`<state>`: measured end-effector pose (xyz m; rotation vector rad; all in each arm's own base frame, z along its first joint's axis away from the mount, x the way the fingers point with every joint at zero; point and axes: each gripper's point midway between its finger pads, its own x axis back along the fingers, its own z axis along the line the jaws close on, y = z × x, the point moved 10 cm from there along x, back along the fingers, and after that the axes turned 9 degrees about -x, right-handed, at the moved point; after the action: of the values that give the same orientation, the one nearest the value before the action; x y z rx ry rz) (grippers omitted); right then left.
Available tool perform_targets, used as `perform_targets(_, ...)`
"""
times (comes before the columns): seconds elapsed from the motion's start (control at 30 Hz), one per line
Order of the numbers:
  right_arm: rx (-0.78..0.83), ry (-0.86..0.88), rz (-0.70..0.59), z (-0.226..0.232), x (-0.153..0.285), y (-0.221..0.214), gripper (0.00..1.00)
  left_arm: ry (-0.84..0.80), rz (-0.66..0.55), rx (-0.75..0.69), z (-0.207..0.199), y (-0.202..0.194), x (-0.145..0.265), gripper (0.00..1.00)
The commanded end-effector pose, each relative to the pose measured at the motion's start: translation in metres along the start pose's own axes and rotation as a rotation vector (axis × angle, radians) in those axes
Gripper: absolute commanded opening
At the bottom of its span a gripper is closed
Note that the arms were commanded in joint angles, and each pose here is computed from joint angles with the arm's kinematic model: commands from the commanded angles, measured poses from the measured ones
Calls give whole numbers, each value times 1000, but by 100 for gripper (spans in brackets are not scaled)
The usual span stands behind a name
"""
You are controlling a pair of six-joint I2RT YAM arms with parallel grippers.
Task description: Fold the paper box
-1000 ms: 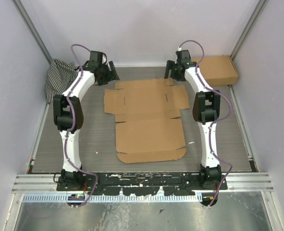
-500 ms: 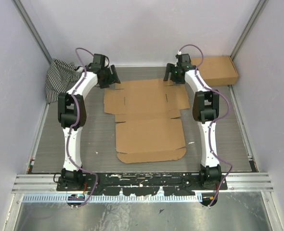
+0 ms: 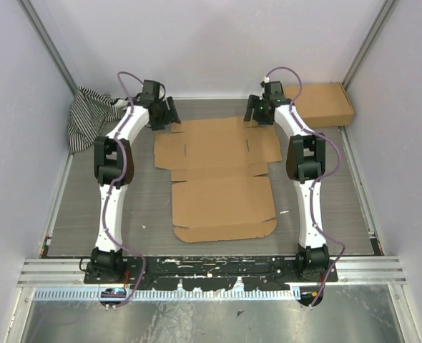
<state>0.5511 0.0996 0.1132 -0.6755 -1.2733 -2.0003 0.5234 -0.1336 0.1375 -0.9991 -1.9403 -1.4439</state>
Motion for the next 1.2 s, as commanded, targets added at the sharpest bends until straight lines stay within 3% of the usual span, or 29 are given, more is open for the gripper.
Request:
perform_targets(0.0, 20, 49, -13, 10, 1, 1, 70, 6, 17, 7, 2, -1, -3, 79)
perform_targets(0.33, 17, 57, -30, 21, 15, -2, 52, -18, 41, 20, 2, -8, -7, 78)
perform_targets(0.63, 20, 54, -70, 32, 50, 5, 15, -25, 53, 32, 2, -18, 0, 77)
perform_targets(0.93, 29, 85, -84, 44, 73, 3, 7, -54, 40, 62, -2, -19, 17, 78)
perform_targets(1.17, 50, 76, -83, 57, 74, -3, 6, -49, 71, 76, -2, -23, 24, 79)
